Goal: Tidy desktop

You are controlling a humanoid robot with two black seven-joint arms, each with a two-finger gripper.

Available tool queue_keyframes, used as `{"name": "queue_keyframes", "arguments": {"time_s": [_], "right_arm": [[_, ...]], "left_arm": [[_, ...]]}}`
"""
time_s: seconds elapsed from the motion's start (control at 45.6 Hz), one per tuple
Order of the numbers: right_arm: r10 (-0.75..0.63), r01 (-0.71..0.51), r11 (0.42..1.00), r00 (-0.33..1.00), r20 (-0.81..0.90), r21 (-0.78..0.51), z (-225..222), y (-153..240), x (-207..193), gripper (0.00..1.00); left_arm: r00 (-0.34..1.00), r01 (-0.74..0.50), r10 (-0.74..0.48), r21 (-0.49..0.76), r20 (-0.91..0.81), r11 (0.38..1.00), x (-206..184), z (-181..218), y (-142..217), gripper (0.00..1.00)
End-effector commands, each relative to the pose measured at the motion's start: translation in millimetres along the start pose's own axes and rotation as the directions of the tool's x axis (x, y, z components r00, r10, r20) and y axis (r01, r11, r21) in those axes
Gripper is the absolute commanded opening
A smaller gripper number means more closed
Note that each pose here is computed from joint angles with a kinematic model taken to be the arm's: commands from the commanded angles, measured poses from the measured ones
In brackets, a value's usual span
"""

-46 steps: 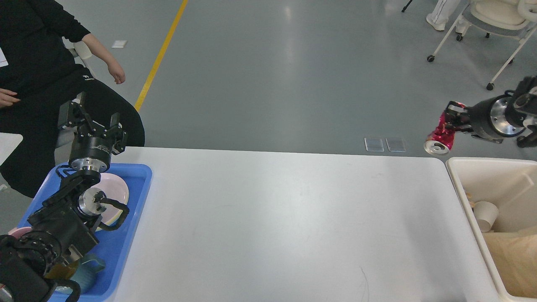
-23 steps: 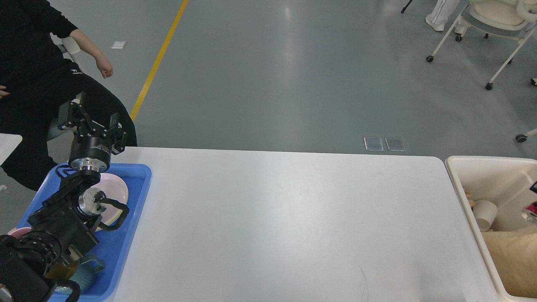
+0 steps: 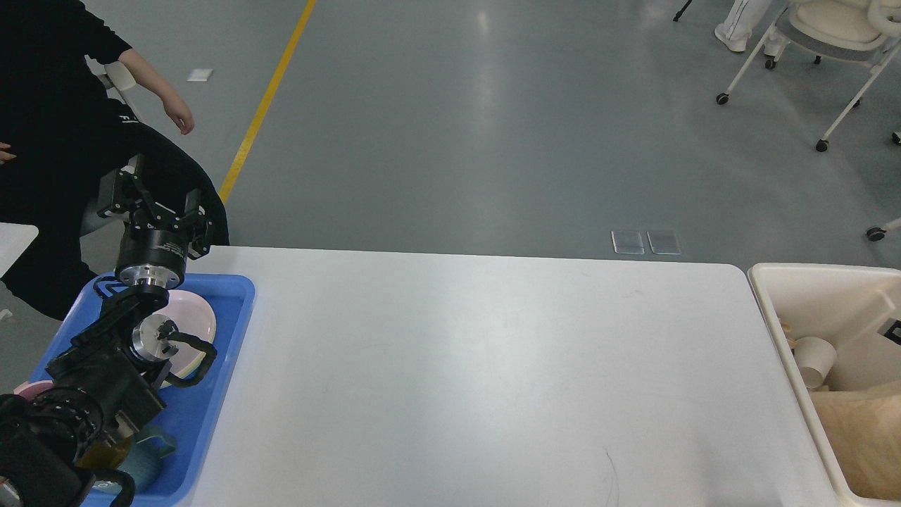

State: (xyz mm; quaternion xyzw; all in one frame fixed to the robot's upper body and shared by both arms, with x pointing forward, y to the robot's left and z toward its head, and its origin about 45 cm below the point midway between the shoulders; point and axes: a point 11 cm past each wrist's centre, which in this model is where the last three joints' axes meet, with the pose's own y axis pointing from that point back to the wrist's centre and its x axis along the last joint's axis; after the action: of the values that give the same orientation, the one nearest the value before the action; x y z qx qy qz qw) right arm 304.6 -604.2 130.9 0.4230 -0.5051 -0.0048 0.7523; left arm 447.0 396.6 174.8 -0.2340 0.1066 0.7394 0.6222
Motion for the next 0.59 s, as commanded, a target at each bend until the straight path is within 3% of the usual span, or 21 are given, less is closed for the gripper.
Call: {"name": "queue_keyframes", "arguments": {"time_s": [0.0, 0.241, 0.57], "right_arm": [[-0.005, 0.005, 1.000, 1.000, -0.002, 0.005, -2.7, -0.1, -2.9, 1.00], [-0.013, 0.013, 1.000, 1.000, -0.002, 0.015, -8.5, 0.6, -4.5, 1.00], [-0.110, 0.109, 0.989, 0.994, 0.007, 0.101, -52.8, 12.5, -26.2, 1.00]], "left_arm": [[1.000, 0.001, -0.001, 0.000, 0.000, 1.000, -0.4, 0.3, -0.3, 0.96], [1.000, 0.000, 0.000, 0.001, 0.001, 1.000, 0.1, -0.2, 0.2, 0.96], [1.000, 0.000, 0.000, 0.001, 0.001, 1.000, 0.1, -0.2, 0.2, 0.96]]}}
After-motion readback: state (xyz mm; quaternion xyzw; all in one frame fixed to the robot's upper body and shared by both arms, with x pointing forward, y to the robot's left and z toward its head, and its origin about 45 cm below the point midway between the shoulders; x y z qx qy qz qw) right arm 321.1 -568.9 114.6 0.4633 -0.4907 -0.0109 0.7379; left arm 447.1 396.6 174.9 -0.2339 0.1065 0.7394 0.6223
